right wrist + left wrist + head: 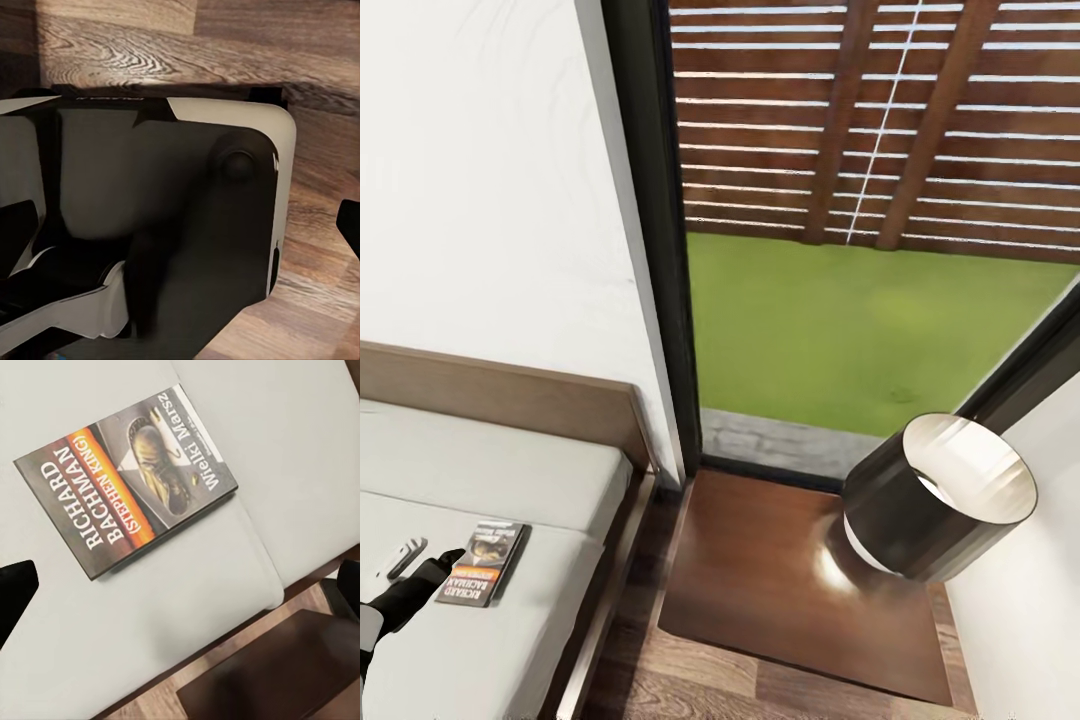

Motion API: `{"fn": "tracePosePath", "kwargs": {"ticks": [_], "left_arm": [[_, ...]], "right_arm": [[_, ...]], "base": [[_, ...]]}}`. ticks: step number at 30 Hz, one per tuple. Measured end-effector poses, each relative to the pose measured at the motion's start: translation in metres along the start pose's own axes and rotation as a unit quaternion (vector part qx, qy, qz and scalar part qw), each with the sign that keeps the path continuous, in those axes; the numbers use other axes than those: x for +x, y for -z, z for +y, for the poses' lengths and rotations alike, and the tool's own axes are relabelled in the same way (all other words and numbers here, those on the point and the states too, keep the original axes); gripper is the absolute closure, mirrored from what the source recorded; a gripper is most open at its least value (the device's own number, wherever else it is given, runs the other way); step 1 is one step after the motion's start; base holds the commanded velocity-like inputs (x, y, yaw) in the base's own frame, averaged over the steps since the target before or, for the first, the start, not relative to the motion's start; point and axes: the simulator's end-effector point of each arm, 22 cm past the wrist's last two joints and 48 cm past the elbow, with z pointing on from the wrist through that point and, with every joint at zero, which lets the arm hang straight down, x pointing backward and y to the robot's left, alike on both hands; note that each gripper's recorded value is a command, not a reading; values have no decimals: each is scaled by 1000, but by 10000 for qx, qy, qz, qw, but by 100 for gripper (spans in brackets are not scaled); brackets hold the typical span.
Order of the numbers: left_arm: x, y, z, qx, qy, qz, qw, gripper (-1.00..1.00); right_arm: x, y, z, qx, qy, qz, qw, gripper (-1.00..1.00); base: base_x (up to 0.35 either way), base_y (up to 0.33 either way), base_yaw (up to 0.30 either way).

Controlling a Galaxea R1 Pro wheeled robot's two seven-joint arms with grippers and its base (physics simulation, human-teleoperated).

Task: In the bedroom, move the book from the bed onto either nightstand, and place the two sandals side by side next to the bed.

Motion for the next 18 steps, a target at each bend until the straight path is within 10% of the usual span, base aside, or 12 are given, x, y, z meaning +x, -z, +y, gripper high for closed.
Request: {"fn": "tracePosePath", "kwargs": {"ticks": [18], "left_arm": [[9,-6,9,-105,-33,80,9999,-100]], "right_arm": [[11,-3,-2,4,-42,123,9999,-100]], "base": [[0,0,0]]}}
